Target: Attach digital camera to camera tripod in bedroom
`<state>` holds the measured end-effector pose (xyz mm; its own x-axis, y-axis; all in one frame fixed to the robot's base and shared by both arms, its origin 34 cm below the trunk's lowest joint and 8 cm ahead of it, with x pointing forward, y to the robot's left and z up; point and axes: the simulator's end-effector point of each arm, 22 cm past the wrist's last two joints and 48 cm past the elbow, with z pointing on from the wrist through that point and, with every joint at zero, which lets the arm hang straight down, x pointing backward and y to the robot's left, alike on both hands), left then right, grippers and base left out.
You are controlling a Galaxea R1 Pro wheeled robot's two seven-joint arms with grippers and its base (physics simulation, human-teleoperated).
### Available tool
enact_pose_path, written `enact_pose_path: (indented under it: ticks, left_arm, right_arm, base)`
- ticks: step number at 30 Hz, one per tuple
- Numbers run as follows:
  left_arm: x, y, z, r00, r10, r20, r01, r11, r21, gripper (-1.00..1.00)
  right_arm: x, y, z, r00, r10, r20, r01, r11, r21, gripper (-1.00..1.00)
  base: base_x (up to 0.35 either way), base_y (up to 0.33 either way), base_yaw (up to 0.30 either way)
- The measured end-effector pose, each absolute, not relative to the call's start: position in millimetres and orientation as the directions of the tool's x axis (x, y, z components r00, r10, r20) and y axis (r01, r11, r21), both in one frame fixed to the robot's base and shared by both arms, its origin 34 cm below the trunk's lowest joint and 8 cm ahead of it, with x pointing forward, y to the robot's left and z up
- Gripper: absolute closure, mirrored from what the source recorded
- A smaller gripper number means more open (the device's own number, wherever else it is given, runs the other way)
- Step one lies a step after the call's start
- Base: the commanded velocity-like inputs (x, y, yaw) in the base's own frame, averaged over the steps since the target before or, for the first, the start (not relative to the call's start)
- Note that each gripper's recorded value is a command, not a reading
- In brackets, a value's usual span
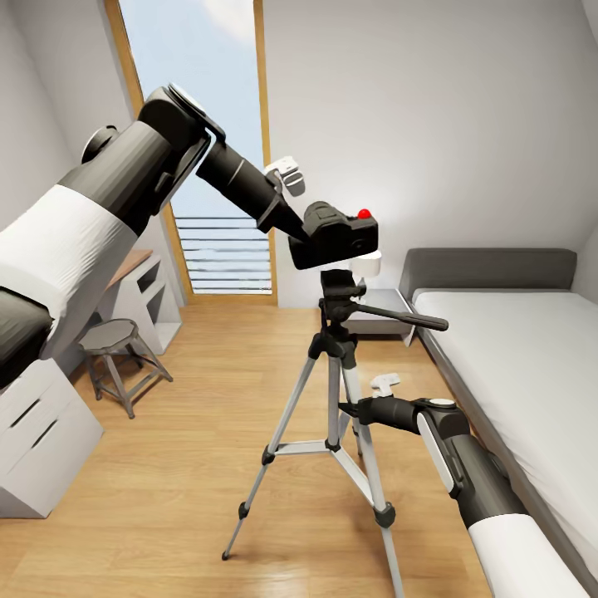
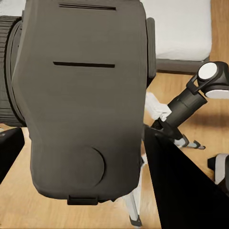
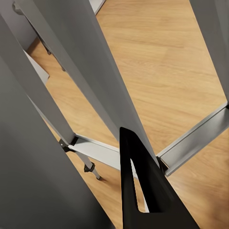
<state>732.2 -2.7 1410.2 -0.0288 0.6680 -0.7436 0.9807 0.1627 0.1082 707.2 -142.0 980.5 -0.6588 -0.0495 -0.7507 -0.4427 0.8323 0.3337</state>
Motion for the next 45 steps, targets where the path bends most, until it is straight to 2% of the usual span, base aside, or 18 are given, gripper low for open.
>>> enact_pose_path:
  ticks: [5, 13, 20, 40, 45]
  left_arm:
    - [740.0, -0.6, 1408.1, 0.002, 0.671, -0.742, 0.977, 0.155, 0.143, 1.00]
    - [748.0, 4.0, 1403.3, -0.009, 0.669, -0.743, 0.975, 0.170, 0.141, 1.00]
    - [753.3, 1.9, 1393.4, 0.025, 0.674, -0.738, 0.978, 0.135, 0.157, 1.00]
    - [753.9, -12.1, 1378.0, 0.033, 0.654, -0.756, 0.988, 0.092, 0.123, 1.00]
    - [759.7, -16.1, 1385.1, 0.065, 0.630, -0.774, 0.982, 0.097, 0.162, 1.00]
  right_arm:
    - [707.2, -142.0, 980.5, -0.659, -0.050, -0.751, -0.443, 0.832, 0.334, 1.00]
    - [707.3, -142.2, 980.6, -0.659, -0.049, -0.751, -0.443, 0.832, 0.334, 1.00]
    - [707.3, -142.2, 980.6, -0.659, -0.049, -0.751, -0.443, 0.832, 0.334, 1.00]
    - [707.4, -142.4, 980.7, -0.659, -0.048, -0.751, -0.442, 0.833, 0.334, 1.00]
    - [707.4, -142.4, 980.7, -0.659, -0.048, -0.751, -0.442, 0.833, 0.334, 1.00]
  base:
    - [0.000, 0.000, 0.000]
    - [0.000, 0.000, 0.000]
    - [0.000, 0.000, 0.000]
    - [0.000, 0.000, 0.000]
    - [0.000, 0.000, 0.000]
